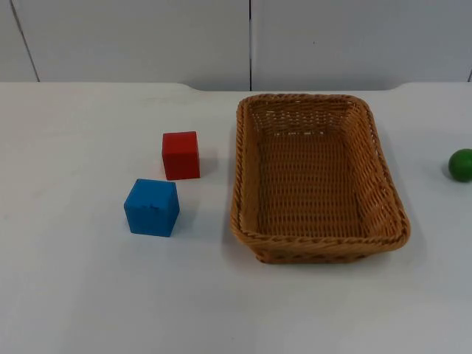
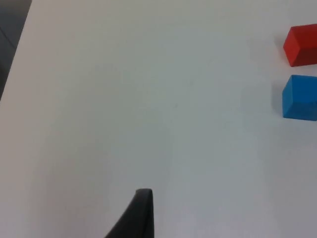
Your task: Place all geometric objects except the red cube into the basket.
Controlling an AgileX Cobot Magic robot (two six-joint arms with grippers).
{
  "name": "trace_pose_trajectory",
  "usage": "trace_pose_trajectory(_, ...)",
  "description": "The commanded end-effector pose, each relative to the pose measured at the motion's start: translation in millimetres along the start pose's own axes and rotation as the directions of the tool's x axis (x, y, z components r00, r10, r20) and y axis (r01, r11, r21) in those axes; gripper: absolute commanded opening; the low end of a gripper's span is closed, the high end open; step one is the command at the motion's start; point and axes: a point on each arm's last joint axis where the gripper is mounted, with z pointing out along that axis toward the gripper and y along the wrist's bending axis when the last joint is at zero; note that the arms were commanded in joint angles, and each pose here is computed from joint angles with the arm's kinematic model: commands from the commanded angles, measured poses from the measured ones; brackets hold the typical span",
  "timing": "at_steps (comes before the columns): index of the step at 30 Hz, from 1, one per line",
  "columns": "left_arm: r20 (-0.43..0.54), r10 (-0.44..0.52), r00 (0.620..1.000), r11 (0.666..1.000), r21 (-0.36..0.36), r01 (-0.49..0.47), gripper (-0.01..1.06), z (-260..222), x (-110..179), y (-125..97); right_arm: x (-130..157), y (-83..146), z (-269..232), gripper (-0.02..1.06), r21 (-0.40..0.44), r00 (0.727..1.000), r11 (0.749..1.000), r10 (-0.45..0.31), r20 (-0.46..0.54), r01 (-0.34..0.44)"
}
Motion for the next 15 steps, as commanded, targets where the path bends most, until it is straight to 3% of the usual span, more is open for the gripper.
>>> trace_pose_trajectory(1,-0.03,-0.01,0.999,1.0,0.009,0.01,1.05,12.8,-10.6,-0.5,0.9,0.0,0.8,0.88,0.005,1.0,1.0,0.003,0.003,-0.003)
trace_pose_trajectory(6,-0.157,0.019,0.987,0.999,0.028,-0.014,1.05,50.9,-23.4,-1.2,0.9,0.0,0.8,0.88,0.005,1.0,1.0,0.003,0.003,-0.003)
trace_pose_trajectory(10,-0.272,0.053,0.961,0.987,0.159,-0.009,1.0,91.1,-30.2,-11.9,0.9,-0.3,0.8,0.88,0.009,1.0,1.0,0.001,0.003,-0.001)
trace_pose_trajectory(15,-0.382,0.061,0.922,0.973,0.227,0.03,0.88,135.7,-30.5,-17.8,0.9,-0.3,0.8,0.88,0.009,1.0,1.0,0.001,0.003,-0.001)
